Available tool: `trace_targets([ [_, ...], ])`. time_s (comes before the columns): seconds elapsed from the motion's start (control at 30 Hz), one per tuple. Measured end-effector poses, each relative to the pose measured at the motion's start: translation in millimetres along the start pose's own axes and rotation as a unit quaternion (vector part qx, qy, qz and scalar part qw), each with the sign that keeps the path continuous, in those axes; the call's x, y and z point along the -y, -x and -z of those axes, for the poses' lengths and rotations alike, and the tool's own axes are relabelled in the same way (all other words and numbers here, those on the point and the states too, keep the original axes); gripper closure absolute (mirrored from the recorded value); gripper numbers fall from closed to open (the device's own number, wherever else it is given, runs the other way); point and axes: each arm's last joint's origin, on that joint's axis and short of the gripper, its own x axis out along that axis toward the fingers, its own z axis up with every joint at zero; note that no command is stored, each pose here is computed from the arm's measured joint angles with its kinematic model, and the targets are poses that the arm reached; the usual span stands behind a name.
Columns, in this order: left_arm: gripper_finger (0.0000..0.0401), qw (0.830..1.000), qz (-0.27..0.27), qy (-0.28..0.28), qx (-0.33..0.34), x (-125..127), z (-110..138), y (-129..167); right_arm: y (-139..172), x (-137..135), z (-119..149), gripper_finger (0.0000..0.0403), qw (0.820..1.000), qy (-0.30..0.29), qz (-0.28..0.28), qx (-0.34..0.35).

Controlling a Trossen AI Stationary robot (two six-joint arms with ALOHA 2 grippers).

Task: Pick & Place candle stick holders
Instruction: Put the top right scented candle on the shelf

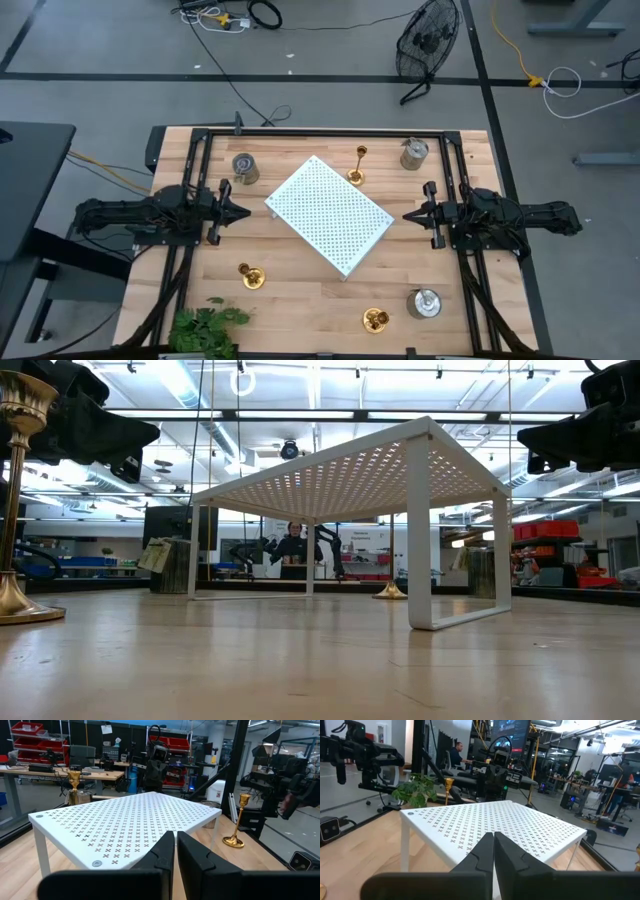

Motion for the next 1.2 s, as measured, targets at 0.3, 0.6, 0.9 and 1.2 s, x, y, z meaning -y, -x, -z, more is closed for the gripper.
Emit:
trace_targets([
  [0.3, 0.0376, 1.000, 0.000, 0.000, 0.000, 0.0, 0.0, 0.0, 0.0, 0.0, -0.1, 0.0385, 1.000, 0.000, 0.000, 0.000],
  [0.6, 0.0376, 1.000, 0.000, 0.000, 0.000, 0.0, 0.0, 0.0, 0.0, 0.0, -0.3, 0.0385, 1.000, -0.015, -0.001, 0.001],
  [0.9, 0.0376, 1.000, 0.000, 0.000, 0.000, 0.0, 0.0, 0.0, 0.0, 0.0, -0.5, 0.0385, 0.999, -0.038, -0.001, 0.003],
  [1.2, 0.0376, 1.000, 0.000, 0.000, 0.000, 0.0, 0.0, 0.0, 0.0, 0.1, -0.5, 0.0385, 0.999, -0.036, 0.000, 0.002],
])
